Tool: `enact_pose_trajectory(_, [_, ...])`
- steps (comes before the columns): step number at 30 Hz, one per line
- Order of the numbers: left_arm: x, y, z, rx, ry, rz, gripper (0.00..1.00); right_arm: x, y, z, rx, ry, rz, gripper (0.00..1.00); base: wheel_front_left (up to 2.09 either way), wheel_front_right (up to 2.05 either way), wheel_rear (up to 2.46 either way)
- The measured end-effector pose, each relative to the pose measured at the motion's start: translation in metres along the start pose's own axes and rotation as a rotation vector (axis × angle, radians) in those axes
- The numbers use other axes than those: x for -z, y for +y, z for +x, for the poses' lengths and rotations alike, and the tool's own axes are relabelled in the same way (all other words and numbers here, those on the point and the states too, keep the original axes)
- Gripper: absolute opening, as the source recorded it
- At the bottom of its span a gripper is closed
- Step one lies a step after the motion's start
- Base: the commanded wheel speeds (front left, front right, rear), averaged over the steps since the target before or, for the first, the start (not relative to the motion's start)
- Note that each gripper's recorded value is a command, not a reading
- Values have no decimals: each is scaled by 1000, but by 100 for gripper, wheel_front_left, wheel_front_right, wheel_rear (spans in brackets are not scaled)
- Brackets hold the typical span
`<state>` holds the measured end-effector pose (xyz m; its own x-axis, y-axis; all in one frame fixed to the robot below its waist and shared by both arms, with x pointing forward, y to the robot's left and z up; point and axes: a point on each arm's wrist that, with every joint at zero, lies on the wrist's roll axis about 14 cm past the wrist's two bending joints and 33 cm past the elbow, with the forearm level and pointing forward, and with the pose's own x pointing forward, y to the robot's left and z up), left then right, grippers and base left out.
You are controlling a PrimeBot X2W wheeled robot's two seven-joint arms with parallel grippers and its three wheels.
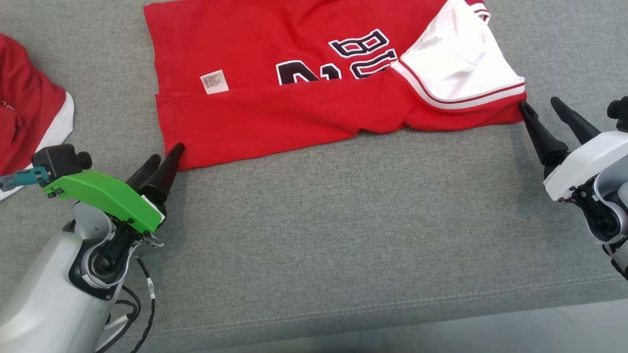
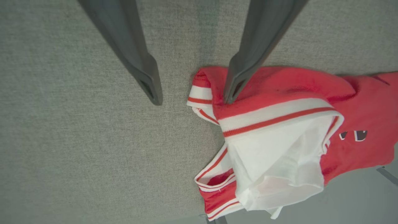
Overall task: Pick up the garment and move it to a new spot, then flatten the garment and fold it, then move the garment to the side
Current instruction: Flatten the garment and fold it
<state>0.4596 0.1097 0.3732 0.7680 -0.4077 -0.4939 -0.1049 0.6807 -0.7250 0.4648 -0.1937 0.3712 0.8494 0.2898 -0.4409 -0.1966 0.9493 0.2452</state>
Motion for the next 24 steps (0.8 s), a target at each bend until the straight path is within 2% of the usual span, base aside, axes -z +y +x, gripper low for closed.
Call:
enact_pose_trajectory(4, [0,1,2,5,-1,-30,100,10,4,4,-7,16,19,100,0,0,0])
enact_pose_trajectory(13, [2,-4,3,26,9,-12,100,24,23,8,-62,50,43,100,0,0,0])
enact_pose_trajectory(24, [7,-2,0,18,61,103,100,28,19,8,-63,89,27,100,0,0,0])
